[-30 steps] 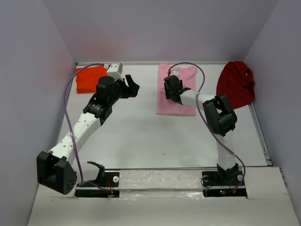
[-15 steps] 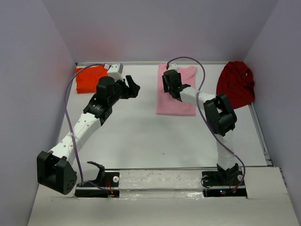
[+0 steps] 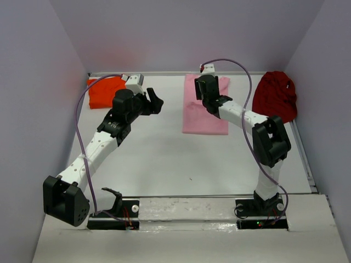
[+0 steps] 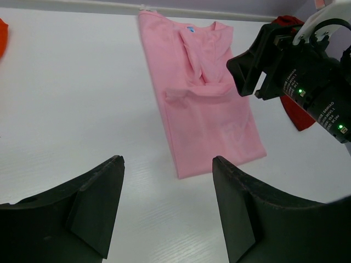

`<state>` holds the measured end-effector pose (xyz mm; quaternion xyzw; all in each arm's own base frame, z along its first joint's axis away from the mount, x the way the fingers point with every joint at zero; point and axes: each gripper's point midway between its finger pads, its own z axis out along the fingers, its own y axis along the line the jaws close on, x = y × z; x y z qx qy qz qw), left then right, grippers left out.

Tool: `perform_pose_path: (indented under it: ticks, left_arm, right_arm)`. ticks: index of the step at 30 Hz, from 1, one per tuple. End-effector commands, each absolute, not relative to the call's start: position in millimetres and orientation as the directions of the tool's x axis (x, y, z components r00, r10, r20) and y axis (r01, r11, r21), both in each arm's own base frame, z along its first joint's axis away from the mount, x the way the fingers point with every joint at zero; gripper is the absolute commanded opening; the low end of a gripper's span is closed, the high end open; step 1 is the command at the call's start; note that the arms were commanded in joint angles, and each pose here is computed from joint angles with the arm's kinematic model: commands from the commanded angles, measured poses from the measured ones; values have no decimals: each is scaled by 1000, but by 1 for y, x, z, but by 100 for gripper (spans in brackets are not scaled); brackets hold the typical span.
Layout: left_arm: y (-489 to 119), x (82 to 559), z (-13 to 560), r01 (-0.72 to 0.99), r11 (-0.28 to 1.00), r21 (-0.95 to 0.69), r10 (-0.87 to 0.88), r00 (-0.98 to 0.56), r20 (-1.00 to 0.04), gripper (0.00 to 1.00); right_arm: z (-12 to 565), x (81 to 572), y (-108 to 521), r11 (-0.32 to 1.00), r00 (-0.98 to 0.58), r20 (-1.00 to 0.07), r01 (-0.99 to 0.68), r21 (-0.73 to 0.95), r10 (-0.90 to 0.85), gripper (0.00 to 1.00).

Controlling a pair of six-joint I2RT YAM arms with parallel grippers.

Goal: Fold and stack the t-shirts
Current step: Fold the tshirt

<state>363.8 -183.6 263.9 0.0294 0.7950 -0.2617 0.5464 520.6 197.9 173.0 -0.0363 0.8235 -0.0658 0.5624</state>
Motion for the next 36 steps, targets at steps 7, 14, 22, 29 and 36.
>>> perform_pose_path:
  ticks: [7,14,22,29,36]
  left_arm:
    - [-185,364,279,367,846,-386,-252,-362,-897,74]
    - [-183,364,280,358,851,-383,-256,-353,-900,74]
    - [-183,364,280,360,852,-379,-252,-354,-901,74]
    - [-179,364,282,347,862,-370,-250,-344,-905,74]
    - [-179,365,278,344,863,-369,-246,-351,-904,74]
  right_arm:
    - [162,490,200,1000,-401,-916,-6,-25,-25,60]
    - [127,483,209,1000,-461,-887,-10,11,5,60]
    - [109,500,220,1000,-477,-879,-12,-4,-9,60]
    - [91,514,226,1000,-497,-867,1,-20,-17,60]
    - [81,526,227,998,-497,-867,12,-60,-46,60]
